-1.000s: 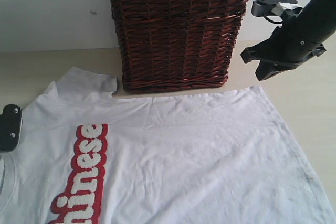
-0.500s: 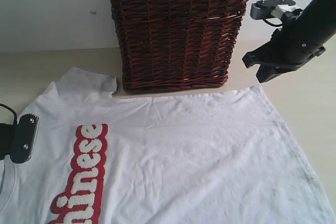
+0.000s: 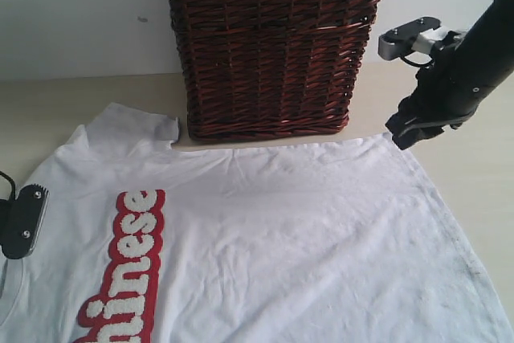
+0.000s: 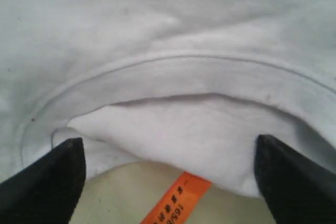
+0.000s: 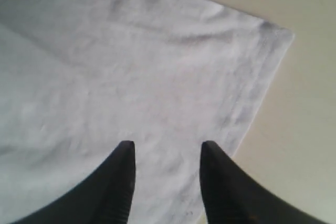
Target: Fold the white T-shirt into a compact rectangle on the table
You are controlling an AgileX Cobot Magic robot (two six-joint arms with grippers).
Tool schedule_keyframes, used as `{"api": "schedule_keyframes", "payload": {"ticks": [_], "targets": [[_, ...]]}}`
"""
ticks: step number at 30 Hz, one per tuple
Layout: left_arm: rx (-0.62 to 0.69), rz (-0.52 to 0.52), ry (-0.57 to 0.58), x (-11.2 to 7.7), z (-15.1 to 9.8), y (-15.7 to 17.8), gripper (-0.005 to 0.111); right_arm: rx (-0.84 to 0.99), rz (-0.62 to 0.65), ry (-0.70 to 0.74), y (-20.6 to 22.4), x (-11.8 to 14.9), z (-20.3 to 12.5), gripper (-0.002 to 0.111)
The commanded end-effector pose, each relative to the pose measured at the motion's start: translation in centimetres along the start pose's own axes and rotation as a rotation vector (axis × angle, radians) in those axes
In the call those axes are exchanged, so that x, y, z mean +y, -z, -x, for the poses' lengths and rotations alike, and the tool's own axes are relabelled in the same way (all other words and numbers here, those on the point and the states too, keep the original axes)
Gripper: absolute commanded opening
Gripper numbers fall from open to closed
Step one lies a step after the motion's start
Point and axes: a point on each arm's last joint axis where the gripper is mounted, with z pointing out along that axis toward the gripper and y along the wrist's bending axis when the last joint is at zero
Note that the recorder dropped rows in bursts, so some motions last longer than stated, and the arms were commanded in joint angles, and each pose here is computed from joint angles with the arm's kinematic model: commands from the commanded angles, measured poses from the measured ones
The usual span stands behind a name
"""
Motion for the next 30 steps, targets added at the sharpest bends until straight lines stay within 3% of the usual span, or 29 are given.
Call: {"api": "schedule_keyframes", "payload": {"ticks": [1, 7, 10, 16, 22, 30], "targets": [[-0.009, 0.0, -0.034, 0.0, 0.1, -0.5, 0.084, 0.077, 0.055, 0.254, 1.0, 0.5, -0.9, 0.046], [0.004, -0.055, -0.043, -0.2, 0.3, -1.8, 0.084, 0.235, 0.103, 0.474, 0.8, 0.7, -2.9, 0.053], [0.006, -0.064, -0.045, -0.3, 0.3, -2.0, 0.084, 0.352, 0.11, 0.627, -1.1, 0.7, -5.8, 0.062], [0.004, -0.058, -0.047, -0.2, 0.3, -2.0, 0.084, 0.3, 0.11, 0.86, -3.8, 1.6, -8.4, 0.066], [-0.003, -0.045, -0.047, -0.1, 0.4, -2.0, 0.084, 0.26, 0.053, 0.926, -4.7, 1.6, -8.8, 0.066], [-0.004, -0.043, -0.047, -0.1, 0.4, -2.0, 0.084, 0.312, 0.074, 0.93, -5.1, 1.4, -9.3, 0.066]]}}
